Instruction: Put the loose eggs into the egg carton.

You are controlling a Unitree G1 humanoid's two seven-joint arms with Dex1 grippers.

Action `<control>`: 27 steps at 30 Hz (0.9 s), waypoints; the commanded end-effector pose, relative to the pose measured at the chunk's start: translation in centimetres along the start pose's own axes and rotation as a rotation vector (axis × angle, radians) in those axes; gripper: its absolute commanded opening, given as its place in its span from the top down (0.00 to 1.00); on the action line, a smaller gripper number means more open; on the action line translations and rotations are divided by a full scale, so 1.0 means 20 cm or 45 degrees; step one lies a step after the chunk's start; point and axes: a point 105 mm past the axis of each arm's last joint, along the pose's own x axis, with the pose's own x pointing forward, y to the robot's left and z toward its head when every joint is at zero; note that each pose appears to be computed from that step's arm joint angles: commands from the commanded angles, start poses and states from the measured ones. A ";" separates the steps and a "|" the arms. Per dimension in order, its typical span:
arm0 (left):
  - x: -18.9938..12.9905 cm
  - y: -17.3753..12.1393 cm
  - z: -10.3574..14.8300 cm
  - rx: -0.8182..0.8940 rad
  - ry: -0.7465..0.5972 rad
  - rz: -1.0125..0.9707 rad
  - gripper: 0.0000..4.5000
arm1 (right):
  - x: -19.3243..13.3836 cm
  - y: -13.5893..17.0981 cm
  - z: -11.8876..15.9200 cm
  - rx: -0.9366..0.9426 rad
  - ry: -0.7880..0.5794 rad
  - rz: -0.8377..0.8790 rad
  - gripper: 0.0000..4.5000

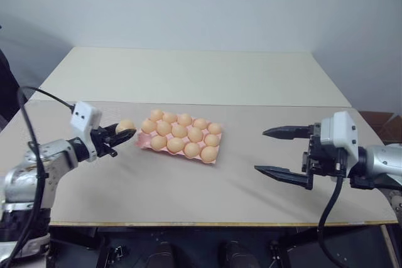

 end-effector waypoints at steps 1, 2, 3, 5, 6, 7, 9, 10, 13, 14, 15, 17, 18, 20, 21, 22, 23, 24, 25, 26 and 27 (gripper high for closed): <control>0.05 -0.01 0.03 0.060 -0.021 -0.025 0.64 | -0.01 0.02 0.05 -0.039 -0.025 0.002 0.00; 0.06 -0.02 0.02 0.067 -0.023 -0.041 0.64 | -0.01 0.02 0.05 -0.040 -0.024 0.000 0.00; 0.07 -0.02 0.02 0.072 -0.025 -0.048 0.64 | -0.01 0.02 0.05 -0.040 -0.022 -0.003 0.00; 0.09 -0.02 0.02 0.075 -0.024 -0.054 0.64 | -0.01 0.03 0.06 -0.042 -0.021 -0.005 0.00; 0.10 -0.01 0.02 0.082 -0.021 -0.053 0.64 | -0.01 0.03 0.06 -0.041 -0.022 -0.005 0.00; 0.11 -0.01 0.02 0.086 -0.016 -0.054 0.64 | -0.01 0.03 0.06 -0.042 -0.021 -0.006 0.00; 0.12 0.00 0.01 0.080 0.002 -0.057 0.57 | -0.01 0.03 0.06 -0.044 -0.020 -0.011 0.00; 0.13 0.00 0.02 0.064 0.006 -0.058 0.50 | -0.01 0.03 0.06 -0.047 -0.018 -0.015 0.00; 0.13 0.00 0.03 0.067 0.005 -0.067 0.29 | -0.01 0.03 0.07 -0.058 -0.020 -0.029 0.00; 0.12 0.00 0.04 0.073 -0.004 -0.064 0.23 | -0.01 0.03 0.07 -0.059 -0.023 -0.031 0.00; 0.11 0.01 0.05 0.079 -0.014 -0.061 0.15 | -0.01 0.03 0.07 -0.060 -0.024 -0.032 0.00; 0.08 0.01 0.08 0.110 -0.045 -0.065 0.01 | 0.00 0.03 0.07 -0.064 -0.015 -0.046 0.00; 0.06 0.01 0.09 0.128 -0.059 -0.081 0.01 | 0.00 0.03 0.06 -0.062 -0.014 -0.051 0.00; -0.02 0.00 0.13 0.161 -0.076 -0.132 0.01 | 0.00 0.04 0.06 -0.052 -0.017 -0.051 0.00; -0.06 0.00 0.13 0.177 -0.074 -0.149 0.01 | 0.00 0.04 0.05 -0.045 -0.019 -0.050 0.00; -0.10 -0.01 0.14 0.196 -0.070 -0.167 0.01 | 0.00 0.05 0.05 -0.039 -0.020 -0.048 0.00; -0.14 -0.02 0.14 0.208 -0.075 -0.180 0.01 | 0.00 0.04 0.04 -0.036 -0.018 -0.050 0.00; -0.18 -0.02 0.15 0.210 -0.081 -0.186 0.01 | 0.00 0.03 0.03 -0.034 -0.011 -0.054 0.00; -0.21 -0.03 0.15 0.213 -0.081 -0.188 0.01 | 0.00 0.02 0.03 -0.036 0.001 -0.067 0.00; -0.24 -0.05 0.15 0.216 -0.081 -0.192 0.01 | 0.00 0.00 0.02 -0.033 0.006 -0.084 0.00; -0.28 -0.07 0.14 0.219 -0.078 -0.201 0.01 | 0.00 -0.01 0.02 -0.031 0.004 -0.096 0.00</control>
